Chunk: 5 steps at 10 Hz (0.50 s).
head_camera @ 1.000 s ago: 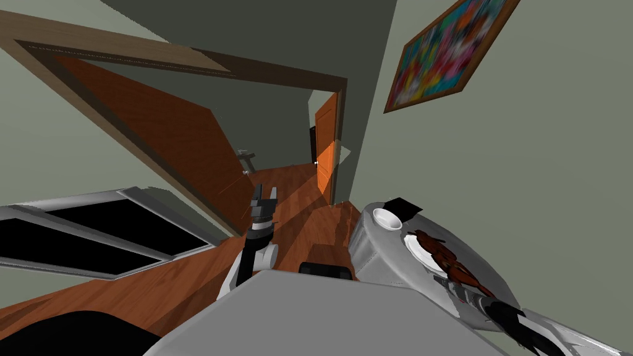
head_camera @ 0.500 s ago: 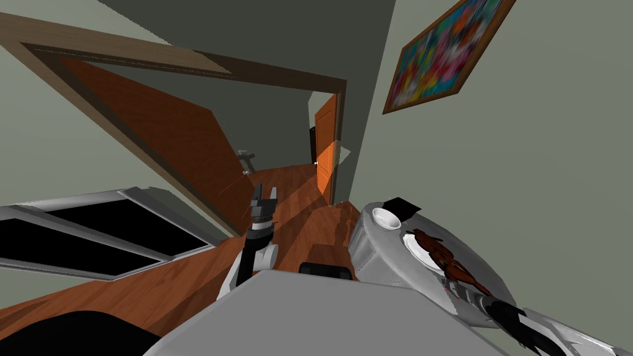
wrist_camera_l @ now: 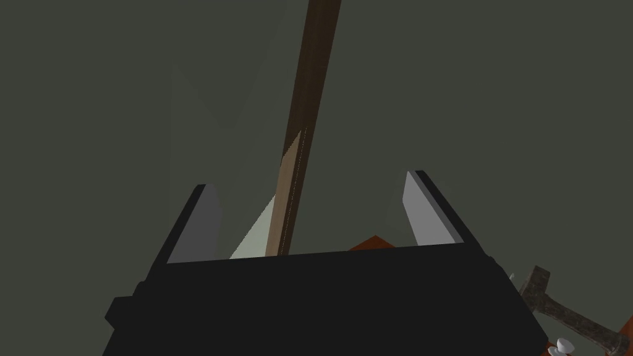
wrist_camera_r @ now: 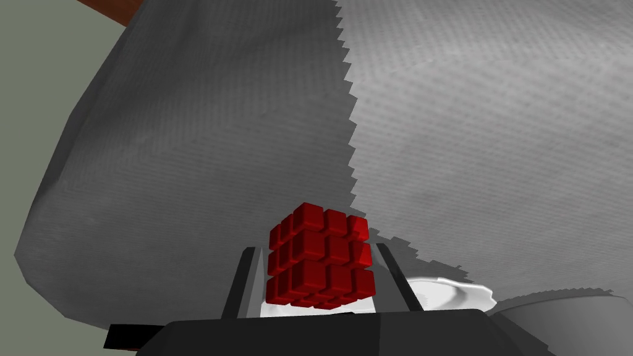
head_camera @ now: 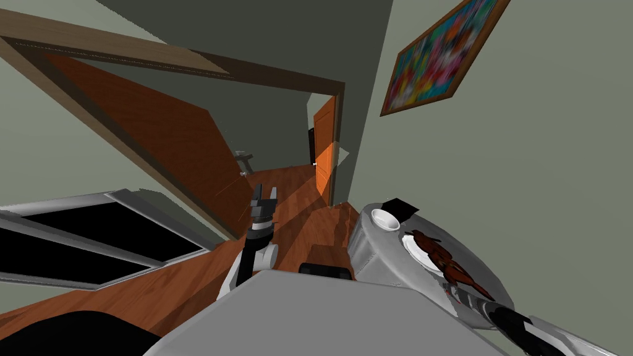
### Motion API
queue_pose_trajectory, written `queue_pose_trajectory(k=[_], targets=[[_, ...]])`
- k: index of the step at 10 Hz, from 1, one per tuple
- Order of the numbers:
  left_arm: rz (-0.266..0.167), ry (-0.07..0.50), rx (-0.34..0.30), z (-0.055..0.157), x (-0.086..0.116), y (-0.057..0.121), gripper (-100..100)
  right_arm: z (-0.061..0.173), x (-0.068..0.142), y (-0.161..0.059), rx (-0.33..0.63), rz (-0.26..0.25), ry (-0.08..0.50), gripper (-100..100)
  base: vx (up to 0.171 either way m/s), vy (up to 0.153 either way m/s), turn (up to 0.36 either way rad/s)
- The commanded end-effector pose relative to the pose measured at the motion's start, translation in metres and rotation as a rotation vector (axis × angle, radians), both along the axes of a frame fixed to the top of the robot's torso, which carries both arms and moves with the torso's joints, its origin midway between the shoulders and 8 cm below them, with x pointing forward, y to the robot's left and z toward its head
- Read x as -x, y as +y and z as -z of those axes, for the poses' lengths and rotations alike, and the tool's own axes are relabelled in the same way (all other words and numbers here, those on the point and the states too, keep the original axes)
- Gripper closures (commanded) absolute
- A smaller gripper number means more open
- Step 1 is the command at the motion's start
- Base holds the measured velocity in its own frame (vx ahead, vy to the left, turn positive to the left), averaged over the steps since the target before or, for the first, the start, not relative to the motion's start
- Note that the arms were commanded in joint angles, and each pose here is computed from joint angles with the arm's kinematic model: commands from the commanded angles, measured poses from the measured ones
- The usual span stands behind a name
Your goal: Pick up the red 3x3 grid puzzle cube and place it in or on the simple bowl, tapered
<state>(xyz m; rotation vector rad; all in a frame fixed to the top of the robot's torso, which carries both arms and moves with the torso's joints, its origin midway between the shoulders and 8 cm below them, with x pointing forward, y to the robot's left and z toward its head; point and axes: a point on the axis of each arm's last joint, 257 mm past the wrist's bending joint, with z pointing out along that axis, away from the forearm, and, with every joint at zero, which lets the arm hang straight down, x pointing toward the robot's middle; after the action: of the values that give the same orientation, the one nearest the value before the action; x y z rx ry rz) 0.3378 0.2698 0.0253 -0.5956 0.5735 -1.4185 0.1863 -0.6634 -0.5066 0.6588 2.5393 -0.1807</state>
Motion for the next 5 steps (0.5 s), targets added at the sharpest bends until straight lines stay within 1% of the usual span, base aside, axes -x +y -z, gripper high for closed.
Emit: queue_pose_trajectory(k=[1,2,3,4,5], targets=[[0.0,0.0,0.0,0.0,0.0,0.0,0,-0.001,0.012,0.0,0.002,-0.015,0.008,100,0.139,-0.014,-0.136],[0.0,0.0,0.0,0.0,0.0,0.0,0,0.002,0.018,0.005,-0.011,-0.011,0.01,100,0.082,-0.006,-0.051],[0.0,0.0,0.0,0.0,0.0,0.0,0,0.002,0.018,0.005,-0.011,-0.011,0.01,100,0.024,-0.001,-0.001],[0.0,0.0,0.0,0.0,0.0,0.0,0,-0.002,0.029,-0.004,0.01,-0.006,0.017,100,0.041,0.005,-0.056],[0.0,0.0,0.0,0.0,0.0,0.0,0,0.001,0.028,0.005,-0.008,-0.016,0.015,100,0.047,-0.004,-0.054]])
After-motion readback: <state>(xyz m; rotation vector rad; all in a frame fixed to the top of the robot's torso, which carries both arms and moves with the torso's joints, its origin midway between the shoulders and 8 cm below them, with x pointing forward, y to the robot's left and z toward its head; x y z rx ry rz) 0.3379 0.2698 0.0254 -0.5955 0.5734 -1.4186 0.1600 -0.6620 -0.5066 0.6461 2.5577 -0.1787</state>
